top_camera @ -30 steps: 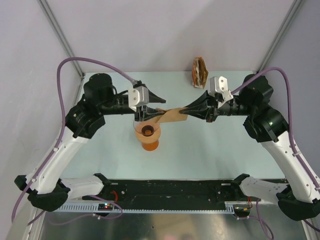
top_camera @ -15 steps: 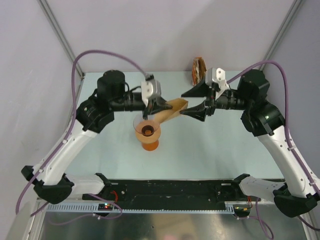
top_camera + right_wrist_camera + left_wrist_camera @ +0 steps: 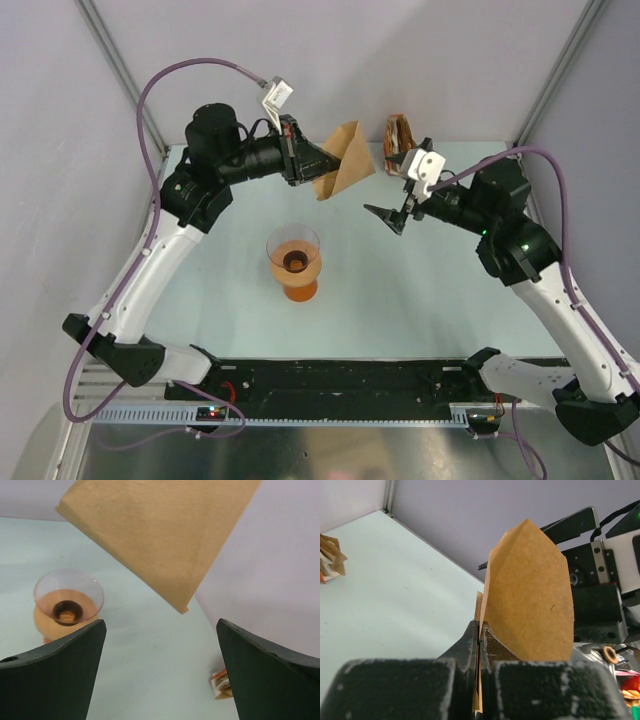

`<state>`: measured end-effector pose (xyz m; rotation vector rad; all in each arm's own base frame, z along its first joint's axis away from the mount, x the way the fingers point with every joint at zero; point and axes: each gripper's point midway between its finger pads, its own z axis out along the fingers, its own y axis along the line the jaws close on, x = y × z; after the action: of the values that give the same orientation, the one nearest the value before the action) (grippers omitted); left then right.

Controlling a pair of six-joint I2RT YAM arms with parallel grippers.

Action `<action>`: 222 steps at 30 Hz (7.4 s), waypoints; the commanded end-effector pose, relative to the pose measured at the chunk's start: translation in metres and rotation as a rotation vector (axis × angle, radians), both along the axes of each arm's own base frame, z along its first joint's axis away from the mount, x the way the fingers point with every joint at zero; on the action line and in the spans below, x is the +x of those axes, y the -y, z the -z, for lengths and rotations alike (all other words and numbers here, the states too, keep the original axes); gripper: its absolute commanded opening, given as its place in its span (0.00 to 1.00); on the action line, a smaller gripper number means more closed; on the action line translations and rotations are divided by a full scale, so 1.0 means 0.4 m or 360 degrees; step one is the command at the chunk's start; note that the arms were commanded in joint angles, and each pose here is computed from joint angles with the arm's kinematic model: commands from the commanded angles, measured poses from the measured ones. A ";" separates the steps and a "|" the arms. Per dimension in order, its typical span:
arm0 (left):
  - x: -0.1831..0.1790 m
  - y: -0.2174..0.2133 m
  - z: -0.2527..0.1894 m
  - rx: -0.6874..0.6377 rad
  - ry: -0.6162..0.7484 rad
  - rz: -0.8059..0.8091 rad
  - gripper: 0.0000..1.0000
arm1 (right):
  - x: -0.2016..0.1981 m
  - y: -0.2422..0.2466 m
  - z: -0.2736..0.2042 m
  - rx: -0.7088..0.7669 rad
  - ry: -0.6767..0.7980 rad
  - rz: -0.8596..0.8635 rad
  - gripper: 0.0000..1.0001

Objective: Place the coffee filter in the dripper

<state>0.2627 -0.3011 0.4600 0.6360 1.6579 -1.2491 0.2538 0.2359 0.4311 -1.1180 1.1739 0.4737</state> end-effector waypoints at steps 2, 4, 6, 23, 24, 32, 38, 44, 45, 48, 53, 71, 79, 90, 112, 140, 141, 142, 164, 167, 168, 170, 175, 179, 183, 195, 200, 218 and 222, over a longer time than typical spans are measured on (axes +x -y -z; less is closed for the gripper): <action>-0.027 0.004 -0.071 -0.0147 -0.0061 0.0060 0.00 | 0.066 -0.001 -0.068 -0.0011 0.0335 0.0199 0.99; -0.031 0.004 -0.069 -0.0147 -0.0069 0.0070 0.00 | 0.070 -0.011 -0.079 0.0000 0.0373 0.0198 0.99; -0.033 0.008 -0.064 -0.0142 -0.0078 0.0087 0.00 | 0.069 -0.023 -0.088 0.0018 0.0400 0.0180 0.98; -0.037 0.028 -0.055 -0.0122 -0.0065 0.0157 0.00 | 0.005 -0.076 -0.091 0.0031 0.0414 -0.0051 0.62; -0.036 0.029 -0.054 -0.0120 -0.0065 0.0159 0.00 | 0.003 -0.075 -0.093 0.0034 0.0415 -0.0052 0.60; -0.038 0.031 -0.051 -0.0102 -0.0024 0.0183 0.05 | -0.011 -0.071 -0.090 0.0026 0.0391 -0.0078 0.51; -0.044 -0.005 -0.062 -0.0043 0.0241 0.0131 0.46 | -0.038 -0.067 -0.072 0.0026 0.0301 -0.0161 0.45; -0.032 -0.106 -0.096 0.0088 0.0729 0.0004 0.78 | -0.076 -0.060 -0.043 0.0033 0.0142 -0.0271 0.40; -0.046 -0.118 -0.101 0.0103 0.0803 0.0017 0.79 | -0.080 -0.059 -0.038 0.0031 0.0120 -0.0284 0.39; -0.093 -0.131 -0.087 0.0171 0.1055 0.0130 0.84 | -0.097 -0.062 -0.029 0.0039 0.0052 -0.0339 0.38; -0.163 -0.106 -0.066 0.0187 0.1166 0.0311 0.87 | -0.120 -0.069 -0.012 0.0039 -0.0079 -0.0423 0.33; -0.188 0.009 -0.002 0.0309 0.1241 0.0437 0.77 | -0.180 -0.092 0.009 0.0029 -0.0267 -0.0590 0.06; -0.229 0.035 0.008 0.0229 0.1131 0.0603 0.29 | -0.187 -0.091 0.012 0.0015 -0.0274 -0.0586 0.14; -0.211 0.026 -0.017 0.0196 0.1056 0.0545 0.00 | -0.186 -0.056 0.048 -0.0010 -0.0413 -0.0516 0.32; -0.209 0.027 0.019 0.0225 0.1037 0.0551 0.00 | -0.194 -0.059 -0.068 0.0174 -0.0343 -0.0536 0.02; -0.196 0.031 0.061 0.0280 0.1065 0.0562 0.00 | -0.210 -0.058 -0.135 0.0222 -0.0241 -0.0597 0.01; -0.198 0.031 0.058 0.0276 0.1064 0.0562 0.00 | -0.205 -0.057 -0.132 0.0221 -0.0249 -0.0581 0.16; -0.197 0.030 0.054 0.0273 0.1061 0.0555 0.00 | -0.200 -0.055 -0.125 0.0212 -0.0264 -0.0565 0.31; -0.212 -0.001 -0.021 0.0211 0.1067 0.0452 0.45 | -0.154 -0.031 0.062 -0.0009 -0.0420 -0.0485 0.00; -0.222 -0.041 -0.043 0.0191 0.1090 0.0404 0.68 | -0.156 -0.023 0.058 -0.0010 -0.0391 -0.0495 0.00; -0.220 -0.055 -0.050 0.0184 0.1085 0.0386 0.71 | -0.158 -0.021 0.059 -0.0011 -0.0384 -0.0501 0.00; -0.214 -0.083 -0.068 0.0168 0.1072 0.0343 0.74 | -0.165 -0.017 0.059 -0.0018 -0.0360 -0.0517 0.00; -0.189 -0.100 -0.073 0.0176 0.1053 0.0301 0.72 | -0.183 -0.022 0.059 -0.0018 -0.0337 -0.0583 0.00; -0.164 -0.079 -0.048 0.0213 0.1046 0.0304 0.69 | -0.193 -0.031 0.052 -0.0009 -0.0323 -0.0626 0.00; -0.166 -0.054 -0.032 0.0232 0.1071 0.0345 0.69 | -0.206 -0.043 0.047 -0.0010 -0.0309 -0.0655 0.00; -0.196 0.030 0.057 0.0276 0.1023 0.0541 0.49 | -0.221 -0.071 0.050 -0.0017 -0.0345 -0.0697 0.00; -0.204 0.050 0.081 0.0276 0.0937 0.0582 0.27 | -0.212 -0.071 0.046 -0.0005 -0.0382 -0.0669 0.01; -0.058 0.032 -0.030 -0.0102 -0.0003 0.0217 0.00 | 0.028 -0.013 0.007 0.0037 0.0139 0.0246 0.96; -0.054 0.032 -0.029 -0.0112 -0.0043 0.0207 0.00 | 0.044 -0.032 -0.024 0.0079 0.0235 0.0259 0.95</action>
<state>0.2456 -0.3167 0.4389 0.7461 1.6697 -1.3603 0.2515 0.2515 0.4026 -1.0955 1.2240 0.4178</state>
